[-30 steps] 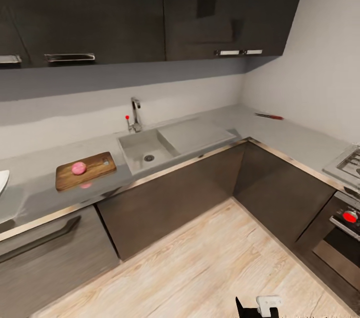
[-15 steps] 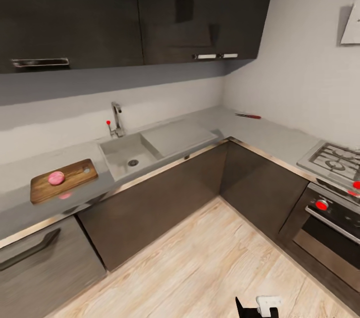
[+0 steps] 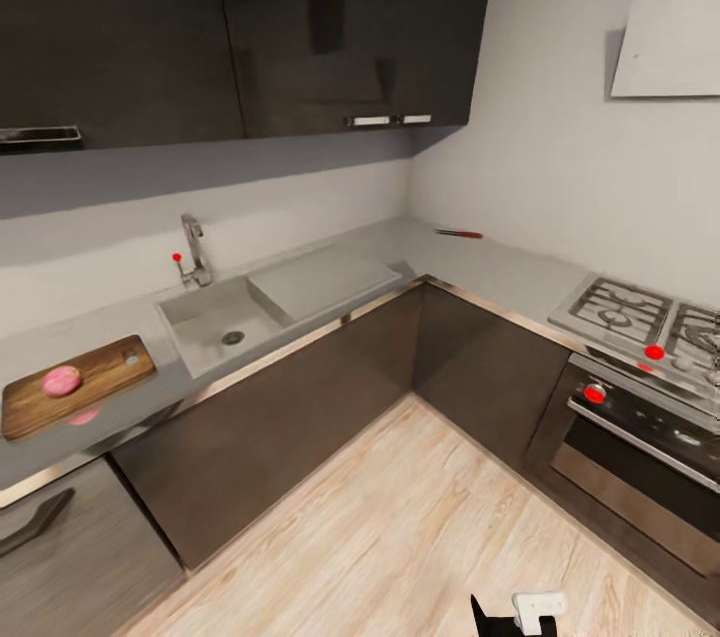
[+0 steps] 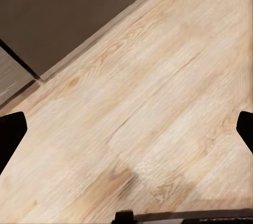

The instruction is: In the kitchen, take the Vidalia onion out of the sink, dice it on the chopping board with the paring knife, put the diced onion into the bowl on the countertop, then place both the paring knife and the chopping board into the sink.

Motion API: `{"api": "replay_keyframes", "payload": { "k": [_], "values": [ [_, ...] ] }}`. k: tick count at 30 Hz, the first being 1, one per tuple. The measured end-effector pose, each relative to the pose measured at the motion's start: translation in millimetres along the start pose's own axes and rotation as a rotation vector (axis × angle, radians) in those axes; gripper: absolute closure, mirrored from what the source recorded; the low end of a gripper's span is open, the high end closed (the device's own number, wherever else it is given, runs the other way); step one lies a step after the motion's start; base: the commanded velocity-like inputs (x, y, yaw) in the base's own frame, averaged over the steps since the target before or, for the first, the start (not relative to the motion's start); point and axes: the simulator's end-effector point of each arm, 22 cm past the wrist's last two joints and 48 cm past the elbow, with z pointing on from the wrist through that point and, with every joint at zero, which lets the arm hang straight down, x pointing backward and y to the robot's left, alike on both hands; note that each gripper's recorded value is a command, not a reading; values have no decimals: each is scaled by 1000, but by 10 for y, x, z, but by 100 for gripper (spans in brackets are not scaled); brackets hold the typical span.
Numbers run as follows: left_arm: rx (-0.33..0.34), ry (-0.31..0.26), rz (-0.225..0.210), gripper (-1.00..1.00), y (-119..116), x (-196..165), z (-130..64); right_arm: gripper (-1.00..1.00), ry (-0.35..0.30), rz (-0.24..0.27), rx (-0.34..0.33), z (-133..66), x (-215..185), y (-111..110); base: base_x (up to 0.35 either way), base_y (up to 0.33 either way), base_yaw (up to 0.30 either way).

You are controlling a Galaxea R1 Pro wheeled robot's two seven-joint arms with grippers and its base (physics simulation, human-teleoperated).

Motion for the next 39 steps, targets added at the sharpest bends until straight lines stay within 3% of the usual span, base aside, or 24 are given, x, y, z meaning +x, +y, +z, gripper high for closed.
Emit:
{"api": "replay_keyframes", "payload": {
  "k": [39],
  "values": [
    [-2, -40, 0, -100, 2, -130, -9, -100, -48, -3, -2, -21, -214, 12, 0, 0, -223]
  ]
}}
